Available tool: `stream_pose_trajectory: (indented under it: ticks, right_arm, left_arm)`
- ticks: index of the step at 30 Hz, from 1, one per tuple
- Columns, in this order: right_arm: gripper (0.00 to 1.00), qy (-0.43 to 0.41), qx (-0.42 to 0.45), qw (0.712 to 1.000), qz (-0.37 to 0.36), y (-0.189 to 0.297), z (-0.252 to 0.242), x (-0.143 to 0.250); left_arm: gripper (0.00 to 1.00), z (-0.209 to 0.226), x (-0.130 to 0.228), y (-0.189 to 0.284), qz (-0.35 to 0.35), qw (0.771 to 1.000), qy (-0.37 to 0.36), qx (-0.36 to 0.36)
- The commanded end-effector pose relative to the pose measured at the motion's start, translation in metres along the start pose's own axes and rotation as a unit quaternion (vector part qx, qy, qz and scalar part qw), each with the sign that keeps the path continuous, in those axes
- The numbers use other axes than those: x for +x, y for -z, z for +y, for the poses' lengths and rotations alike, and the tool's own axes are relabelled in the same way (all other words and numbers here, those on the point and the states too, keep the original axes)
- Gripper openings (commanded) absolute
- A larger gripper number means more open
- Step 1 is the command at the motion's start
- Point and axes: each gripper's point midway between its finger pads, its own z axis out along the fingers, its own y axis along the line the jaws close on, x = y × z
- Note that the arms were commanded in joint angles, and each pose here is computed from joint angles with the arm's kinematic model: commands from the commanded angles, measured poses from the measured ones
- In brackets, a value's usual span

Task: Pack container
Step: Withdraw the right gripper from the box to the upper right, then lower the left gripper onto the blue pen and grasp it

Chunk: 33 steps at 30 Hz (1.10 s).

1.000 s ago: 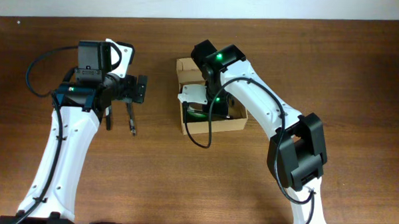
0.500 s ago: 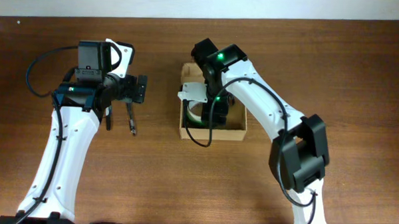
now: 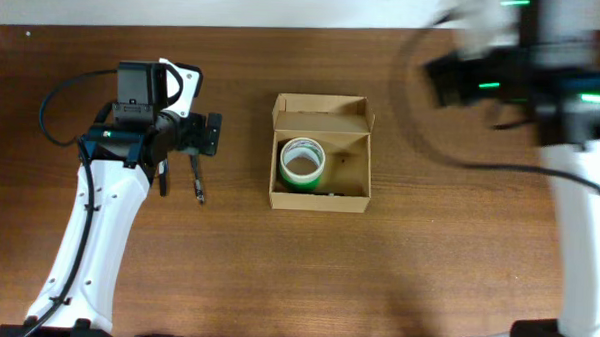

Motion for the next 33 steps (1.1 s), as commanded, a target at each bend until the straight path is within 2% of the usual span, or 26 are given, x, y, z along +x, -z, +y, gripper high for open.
stream_pose_trajectory:
  ticks: [1,6,12,14,17,20,25,33]
  right_arm:
    - [0.97,-0.217,0.018,0.975,0.049,-0.008,-0.059,0.041]
    - [0.98,-0.337,0.064,0.931,0.121,-0.023,-0.128,0.105]
    - [0.99,-0.385,0.073,0.904,0.169,-0.048,-0.153,0.142]
    - [0.99,-0.389,0.069,0.9,0.184,-0.058,-0.154,0.15]
    - [0.99,-0.392,0.064,0.895,0.2,-0.071,-0.154,0.158]
    - [0.99,-0.394,0.064,0.893,0.21,-0.078,-0.155,0.164]
    - [0.99,-0.394,0.063,0.892,0.212,-0.08,-0.155,0.165]
    - [0.99,-0.394,0.063,0.892,0.212,-0.08,-0.155,0.165]
  left_arm:
    - [1.0,-0.004,0.0,0.002,0.004,1.0,-0.001,0.016]
    - [0.99,-0.003,-0.005,0.005,-0.004,1.0,-0.001,0.014]
    - [0.99,-0.001,-0.008,0.005,-0.009,1.0,-0.003,0.01]
    - [0.99,0.011,-0.005,0.003,-0.001,1.0,-0.003,-0.025]
    - [1.0,0.051,0.005,-0.002,0.028,0.991,0.003,-0.127]
    - [1.0,0.071,0.022,-0.012,0.068,0.986,-0.005,-0.153]
    - [1.0,0.097,0.078,-0.042,0.161,0.981,0.051,-0.095]
    - [1.0,0.131,0.119,-0.056,0.211,0.967,0.109,-0.092]
